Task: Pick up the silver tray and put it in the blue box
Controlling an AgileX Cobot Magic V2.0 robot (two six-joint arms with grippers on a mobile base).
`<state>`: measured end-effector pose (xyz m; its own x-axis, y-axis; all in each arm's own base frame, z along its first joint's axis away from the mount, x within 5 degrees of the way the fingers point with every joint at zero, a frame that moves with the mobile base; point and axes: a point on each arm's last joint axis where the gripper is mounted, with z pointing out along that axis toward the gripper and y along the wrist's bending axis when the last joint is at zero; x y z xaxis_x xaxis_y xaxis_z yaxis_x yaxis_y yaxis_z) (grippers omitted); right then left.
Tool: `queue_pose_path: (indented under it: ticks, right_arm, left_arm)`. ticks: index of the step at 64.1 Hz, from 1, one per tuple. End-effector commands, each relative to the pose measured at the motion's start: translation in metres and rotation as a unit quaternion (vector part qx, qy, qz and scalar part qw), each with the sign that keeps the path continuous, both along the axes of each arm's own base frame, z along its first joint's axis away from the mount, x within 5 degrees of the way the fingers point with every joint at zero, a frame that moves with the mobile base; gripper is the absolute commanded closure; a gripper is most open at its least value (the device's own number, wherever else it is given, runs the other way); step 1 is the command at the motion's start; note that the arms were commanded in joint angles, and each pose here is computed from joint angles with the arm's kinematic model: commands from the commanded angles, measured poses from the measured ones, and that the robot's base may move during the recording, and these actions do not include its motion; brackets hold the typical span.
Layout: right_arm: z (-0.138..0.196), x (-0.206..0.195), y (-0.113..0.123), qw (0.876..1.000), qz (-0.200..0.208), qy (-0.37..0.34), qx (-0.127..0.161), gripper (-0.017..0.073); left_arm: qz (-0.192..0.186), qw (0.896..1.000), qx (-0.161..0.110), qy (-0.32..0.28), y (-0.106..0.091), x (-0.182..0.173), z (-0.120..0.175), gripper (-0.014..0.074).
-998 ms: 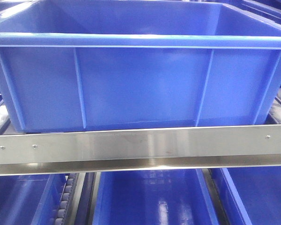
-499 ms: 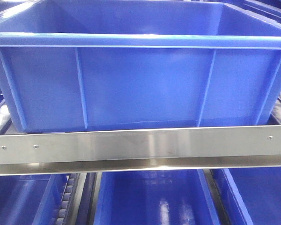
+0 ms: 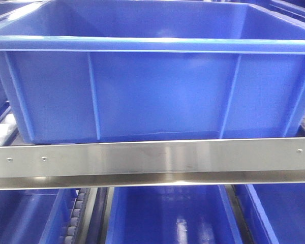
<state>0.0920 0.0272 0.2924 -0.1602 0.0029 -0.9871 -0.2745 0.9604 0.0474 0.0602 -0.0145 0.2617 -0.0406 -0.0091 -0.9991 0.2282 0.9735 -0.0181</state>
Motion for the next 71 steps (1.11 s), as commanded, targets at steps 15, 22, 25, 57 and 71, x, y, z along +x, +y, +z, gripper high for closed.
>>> queue_pose_path:
  ticks: [15, 22, 25, 57, 71]
  right_arm:
    - [0.018, 0.0, 0.001, 0.998, 0.005, -0.059, 0.007, 0.051]
    - [0.017, 0.0, 0.001, 0.998, 0.005, -0.057, 0.006, 0.051]
    - [0.017, 0.0, 0.001, 0.998, 0.004, -0.056, 0.006, 0.051]
    - [0.017, 0.0, 0.001, 0.998, 0.004, -0.056, 0.006, 0.051]
    - [0.017, 0.001, 0.0, 0.998, 0.0, -0.056, 0.005, 0.051]
  left_arm:
    - [0.105, 0.989, -0.04, -0.098, 0.014, -0.006, -0.047, 0.0698]
    - [0.111, 0.988, -0.04, -0.101, 0.015, -0.006, -0.048, 0.0698]
    - [0.111, 0.988, -0.04, -0.101, 0.015, -0.006, -0.048, 0.0698]
    - [0.111, 0.988, -0.04, -0.101, 0.015, -0.006, -0.048, 0.0698]
    - [0.111, 0.988, -0.04, -0.101, 0.015, -0.006, -0.048, 0.0698]
